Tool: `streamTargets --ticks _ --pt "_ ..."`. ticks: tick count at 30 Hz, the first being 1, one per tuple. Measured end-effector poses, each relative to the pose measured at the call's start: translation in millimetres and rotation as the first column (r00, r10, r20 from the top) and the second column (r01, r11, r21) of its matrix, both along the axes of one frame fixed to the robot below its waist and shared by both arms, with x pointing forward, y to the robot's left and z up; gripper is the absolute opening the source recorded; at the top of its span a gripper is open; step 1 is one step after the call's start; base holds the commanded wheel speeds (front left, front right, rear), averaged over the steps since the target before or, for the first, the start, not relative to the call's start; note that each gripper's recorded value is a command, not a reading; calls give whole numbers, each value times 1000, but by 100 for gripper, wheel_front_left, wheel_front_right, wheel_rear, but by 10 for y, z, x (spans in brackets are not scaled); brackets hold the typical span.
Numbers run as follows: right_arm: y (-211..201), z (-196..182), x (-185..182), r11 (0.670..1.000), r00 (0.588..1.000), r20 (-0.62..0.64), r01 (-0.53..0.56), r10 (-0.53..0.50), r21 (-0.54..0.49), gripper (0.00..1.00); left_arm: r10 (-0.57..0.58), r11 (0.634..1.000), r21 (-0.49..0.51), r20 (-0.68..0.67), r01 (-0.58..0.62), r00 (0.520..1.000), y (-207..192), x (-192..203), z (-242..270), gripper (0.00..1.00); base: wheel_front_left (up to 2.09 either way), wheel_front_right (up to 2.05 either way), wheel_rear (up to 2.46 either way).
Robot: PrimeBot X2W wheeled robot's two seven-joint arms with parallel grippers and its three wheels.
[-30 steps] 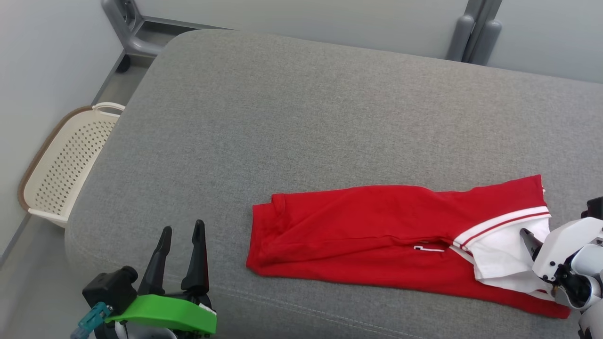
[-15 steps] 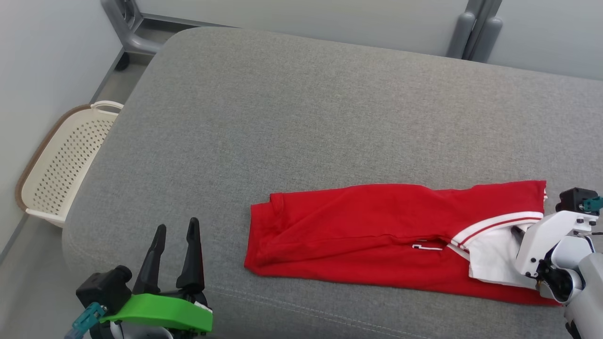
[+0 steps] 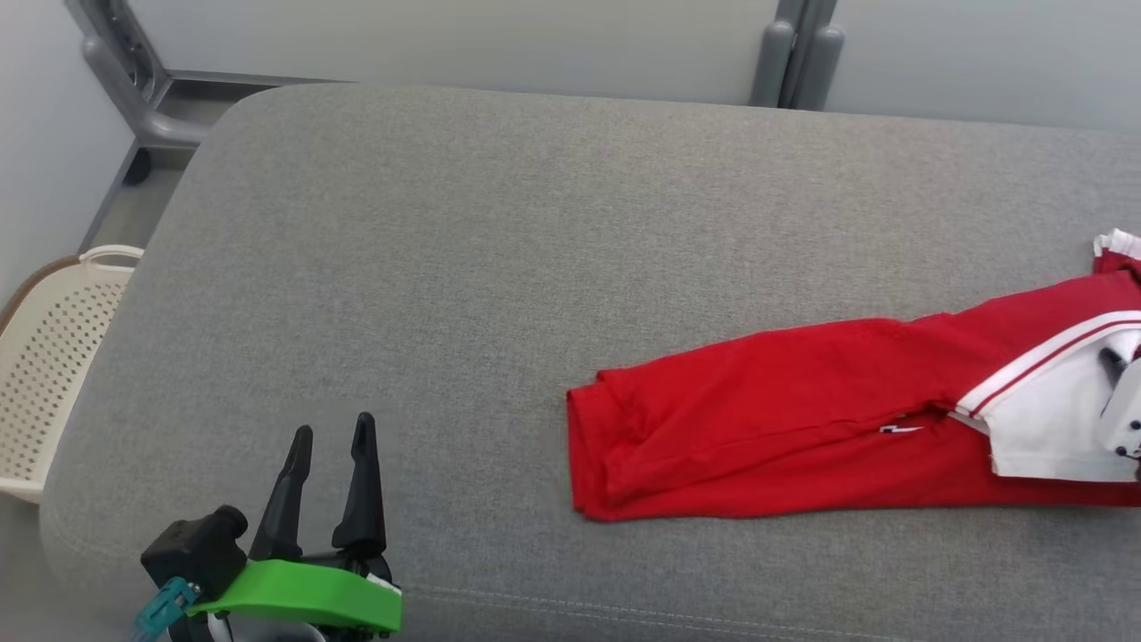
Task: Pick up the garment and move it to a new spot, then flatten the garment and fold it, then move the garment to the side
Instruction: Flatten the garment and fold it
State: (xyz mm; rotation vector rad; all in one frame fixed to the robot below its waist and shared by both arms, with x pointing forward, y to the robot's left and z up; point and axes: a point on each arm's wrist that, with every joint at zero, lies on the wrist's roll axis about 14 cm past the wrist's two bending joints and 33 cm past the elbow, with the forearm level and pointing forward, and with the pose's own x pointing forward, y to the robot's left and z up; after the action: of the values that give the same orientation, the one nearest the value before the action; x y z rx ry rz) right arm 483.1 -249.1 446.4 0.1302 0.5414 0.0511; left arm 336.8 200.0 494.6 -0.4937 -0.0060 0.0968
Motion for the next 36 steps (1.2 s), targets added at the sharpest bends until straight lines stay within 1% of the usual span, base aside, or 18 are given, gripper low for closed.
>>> streamTargets --ticks 4,6,8,14,18,21,27,32,36 --pt "-386 133 -92 997 997 23 78 -77 -21 0 -35 999 -6 1 35 999 -112 50 -7 100 0 0 0" --pt "-449 153 -143 995 995 28 97 -97 -13 0 -49 999 -8 1 49 999 -156 71 -12 100 0 0 0" --pt "-405 180 -164 996 995 38 94 -95 6 0 -62 998 -9 1 62 998 -197 94 -16 100 0 0 0" --pt "-74 321 -191 999 997 80 13 -17 49 0 -96 995 -12 6 96 995 -307 127 -5 100 0 0 0" --pt "250 474 -273 995 990 114 -93 87 46 0 -111 994 -16 15 111 994 -354 106 21 100 0 0 0" --pt "501 605 -358 984 976 144 -173 165 43 0 -120 993 -17 24 121 992 -385 86 49 100 0 0 0" --pt "1018 778 -505 949 935 190 -312 299 39 0 -130 991 -18 44 131 991 -421 52 110 100 0 0 0" --pt "1506 762 -568 911 900 195 -409 391 60 0 -113 993 -22 44 114 993 -368 10 114 100 0 0 0" --pt "1857 647 -617 880 878 171 -466 448 87 0 -99 995 -25 43 100 994 -326 -36 108 100 0 0 0"
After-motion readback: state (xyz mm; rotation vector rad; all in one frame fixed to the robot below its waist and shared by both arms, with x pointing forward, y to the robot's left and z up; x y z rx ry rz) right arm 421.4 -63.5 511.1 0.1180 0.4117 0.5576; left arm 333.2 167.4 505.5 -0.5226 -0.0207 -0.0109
